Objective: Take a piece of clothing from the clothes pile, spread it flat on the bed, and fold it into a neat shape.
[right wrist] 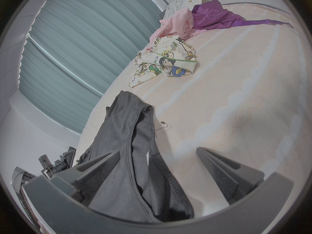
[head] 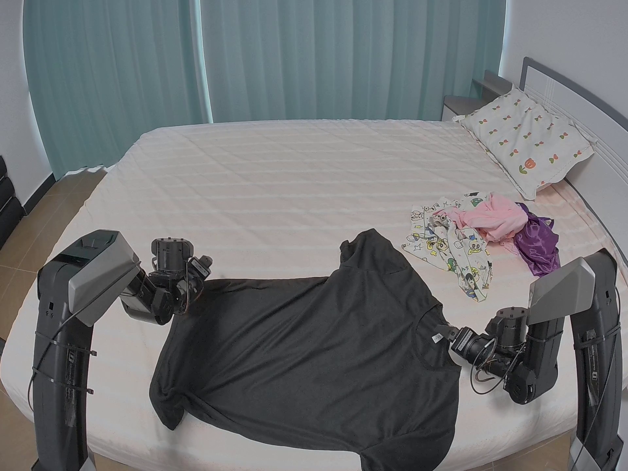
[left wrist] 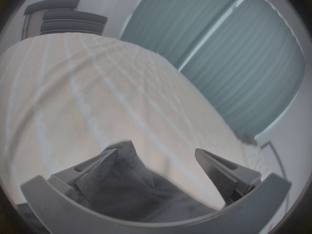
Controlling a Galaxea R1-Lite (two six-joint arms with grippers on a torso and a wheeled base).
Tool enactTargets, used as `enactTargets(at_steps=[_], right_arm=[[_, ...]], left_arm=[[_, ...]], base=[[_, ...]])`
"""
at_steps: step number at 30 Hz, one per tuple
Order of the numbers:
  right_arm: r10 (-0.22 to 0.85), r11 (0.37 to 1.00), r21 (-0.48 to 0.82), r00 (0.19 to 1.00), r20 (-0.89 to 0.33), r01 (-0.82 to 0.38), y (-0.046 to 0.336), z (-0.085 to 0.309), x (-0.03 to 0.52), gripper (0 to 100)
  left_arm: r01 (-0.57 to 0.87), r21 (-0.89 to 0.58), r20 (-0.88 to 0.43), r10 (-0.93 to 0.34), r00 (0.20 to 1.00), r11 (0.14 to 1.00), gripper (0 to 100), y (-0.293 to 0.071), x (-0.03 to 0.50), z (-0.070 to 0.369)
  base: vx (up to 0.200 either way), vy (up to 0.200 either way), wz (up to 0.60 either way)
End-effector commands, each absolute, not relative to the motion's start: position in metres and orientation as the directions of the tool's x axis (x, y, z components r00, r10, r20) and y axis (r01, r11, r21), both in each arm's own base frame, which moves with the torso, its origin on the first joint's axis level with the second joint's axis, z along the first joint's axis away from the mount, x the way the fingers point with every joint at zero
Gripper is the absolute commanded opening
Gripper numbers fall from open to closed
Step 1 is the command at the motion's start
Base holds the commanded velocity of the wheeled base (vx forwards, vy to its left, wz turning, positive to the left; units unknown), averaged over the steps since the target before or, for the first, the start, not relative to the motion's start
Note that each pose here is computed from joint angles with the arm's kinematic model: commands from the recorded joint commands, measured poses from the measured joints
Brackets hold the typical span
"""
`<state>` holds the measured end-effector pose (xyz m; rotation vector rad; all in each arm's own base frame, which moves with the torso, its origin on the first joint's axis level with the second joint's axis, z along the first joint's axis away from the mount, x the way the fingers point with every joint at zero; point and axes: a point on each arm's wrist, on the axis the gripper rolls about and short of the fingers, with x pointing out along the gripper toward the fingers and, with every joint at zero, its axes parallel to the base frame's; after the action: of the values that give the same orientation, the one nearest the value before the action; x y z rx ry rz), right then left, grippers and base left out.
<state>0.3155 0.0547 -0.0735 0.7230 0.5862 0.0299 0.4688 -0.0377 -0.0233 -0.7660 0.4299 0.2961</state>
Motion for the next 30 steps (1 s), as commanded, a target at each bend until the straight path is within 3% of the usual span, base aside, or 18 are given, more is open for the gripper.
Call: enactTargets(at_steps=[1, 4, 12, 16, 17, 22, 27, 30], right_arm=[[0.226, 0.757, 0.632, 0.842, -0.49, 0.165, 0.056, -0.074, 0.316, 100], [0.226, 0.756, 0.633, 0.842, -0.49, 0.166, 0.056, -0.074, 0.316, 100], [0.226, 0.756, 0.633, 0.842, -0.49, 0.166, 0.056, -0.074, 0.316, 100], [0.227, 0.756, 0.634, 0.842, -0.49, 0.165, 0.056, -0.074, 0.316, 100], [0.227, 0.756, 0.633, 0.841, -0.491, 0.166, 0.056, -0.074, 0.315, 100], [0.226, 0.756, 0.633, 0.842, -0.49, 0.166, 0.056, -0.074, 0.316, 100], [0.226, 0.755, 0.634, 0.842, -0.49, 0.166, 0.056, -0.074, 0.316, 100], [0.226, 0.755, 0.634, 0.842, -0.49, 0.166, 0.056, -0.073, 0.315, 100]], left_arm=[[-0.412, -0.714, -0.358, 0.21, 0.91, 0.566, 100, -0.017, 0.496, -0.035], [-0.359, -0.788, -0.271, 0.242, 0.932, 0.501, 100, 0.002, 0.498, -0.018], [-0.37, -0.787, -0.265, 0.27, 0.925, 0.493, 100, 0.017, 0.492, -0.011], [-0.394, -0.758, -0.329, 0.216, 0.919, 0.52, 100, 0.018, 0.465, -0.002], [-0.369, -0.756, -0.357, 0.133, 0.925, 0.54, 100, 0.016, 0.438, 0.01], [-0.301, -0.779, -0.361, -0.001, 0.933, 0.55, 100, 0.012, 0.382, 0.036], [-0.297, -0.771, -0.384, -0.039, 0.923, 0.563, 100, 0.003, 0.364, 0.044], [-0.355, -0.737, -0.46, -0.042, 0.887, 0.575, 100, 0.001, 0.335, 0.033]], base=[[0.0, 0.0, 0.0], [0.0, 0.0, 0.0], [0.0, 0.0, 0.0], [0.0, 0.0, 0.0], [0.0, 0.0, 0.0], [0.0, 0.0, 0.0], [0.0, 0.0, 0.0], [-0.067, 0.0, 0.0]])
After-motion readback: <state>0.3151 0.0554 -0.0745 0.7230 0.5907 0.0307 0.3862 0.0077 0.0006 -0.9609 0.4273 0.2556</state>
